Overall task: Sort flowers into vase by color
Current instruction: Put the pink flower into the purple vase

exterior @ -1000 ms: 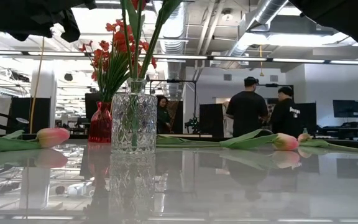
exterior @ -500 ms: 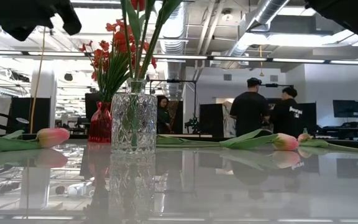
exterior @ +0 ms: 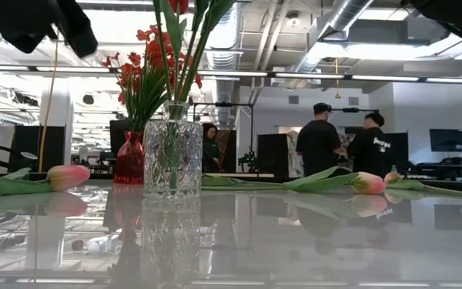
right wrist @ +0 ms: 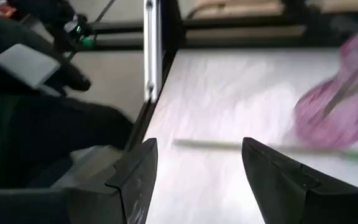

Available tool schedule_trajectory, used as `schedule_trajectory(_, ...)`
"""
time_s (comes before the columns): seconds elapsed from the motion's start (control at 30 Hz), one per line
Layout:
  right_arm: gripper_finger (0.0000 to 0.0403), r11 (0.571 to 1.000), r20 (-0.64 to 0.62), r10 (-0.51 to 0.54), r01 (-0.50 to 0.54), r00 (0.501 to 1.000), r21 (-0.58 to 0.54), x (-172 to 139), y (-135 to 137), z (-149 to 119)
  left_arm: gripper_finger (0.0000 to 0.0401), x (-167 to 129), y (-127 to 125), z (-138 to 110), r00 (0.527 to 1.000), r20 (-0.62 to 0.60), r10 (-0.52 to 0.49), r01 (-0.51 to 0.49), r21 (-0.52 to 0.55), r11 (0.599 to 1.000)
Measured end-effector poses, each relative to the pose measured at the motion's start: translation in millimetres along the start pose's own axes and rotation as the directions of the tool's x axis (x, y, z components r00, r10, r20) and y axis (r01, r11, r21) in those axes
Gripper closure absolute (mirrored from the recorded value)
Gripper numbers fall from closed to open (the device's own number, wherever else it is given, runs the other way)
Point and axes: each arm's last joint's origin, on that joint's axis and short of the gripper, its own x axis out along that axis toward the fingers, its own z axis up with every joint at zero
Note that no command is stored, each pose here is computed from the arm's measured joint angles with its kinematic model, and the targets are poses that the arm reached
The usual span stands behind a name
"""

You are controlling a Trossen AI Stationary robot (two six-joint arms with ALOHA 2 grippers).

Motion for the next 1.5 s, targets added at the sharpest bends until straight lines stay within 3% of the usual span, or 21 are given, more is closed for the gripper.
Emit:
schedule_trajectory(0.27, 0.0142, 0.976, -0.176, 0.169, -0.14, 0.97, 0.164, -1.2, 8.3, -15.3, 0.0259, 0.0, 0.0, 0.0, 1.0, 0.0, 0.0, 0.0, -0.003, 1.0)
schedule_trajectory(0.53, 0.0143, 0.98, -0.246, 0.158, -0.121, 0.956, 0.157, -16.4, 46.5, -21.0, 0.0259, 0.0, -0.4, -0.3, 1.0, -0.01, -0.015, 0.015, 0.002, 1.0)
schedule_trajectory(0.73, 0.0144, 0.989, -0.338, 0.003, 0.047, 0.941, 0.137, -36.8, 73.3, -30.5, 0.0259, -0.1, -0.2, -0.4, 1.0, -0.01, -0.013, 0.013, 0.014, 1.0)
schedule_trajectory(0.97, 0.0167, 0.962, -0.472, -0.198, 0.262, 0.859, 0.074, -60.2, 104.4, -54.6, 0.0259, -0.1, -0.3, -0.4, 1.0, -0.01, -0.014, 0.014, 0.017, 1.0)
schedule_trajectory(1.2, 0.0196, 0.863, -0.499, -0.467, 0.499, 0.73, -0.077, -99.1, 125.0, -67.8, 0.0259, 0.0, -0.2, -0.5, 1.0, -0.01, -0.013, 0.013, 0.018, 1.0)
schedule_trajectory(1.43, 0.0207, 0.77, -0.54, -0.594, 0.617, 0.596, -0.164, -140.9, 100.7, -89.2, 0.0259, -0.1, -0.1, -0.4, 1.0, -0.008, -0.009, 0.009, 0.013, 1.0)
schedule_trajectory(1.5, 0.0207, 0.757, -0.527, -0.601, 0.64, 0.601, -0.133, -161.1, 88.7, -101.1, 0.0259, 0.0, -0.1, -0.3, 1.0, -0.006, -0.005, 0.006, 0.013, 1.0)
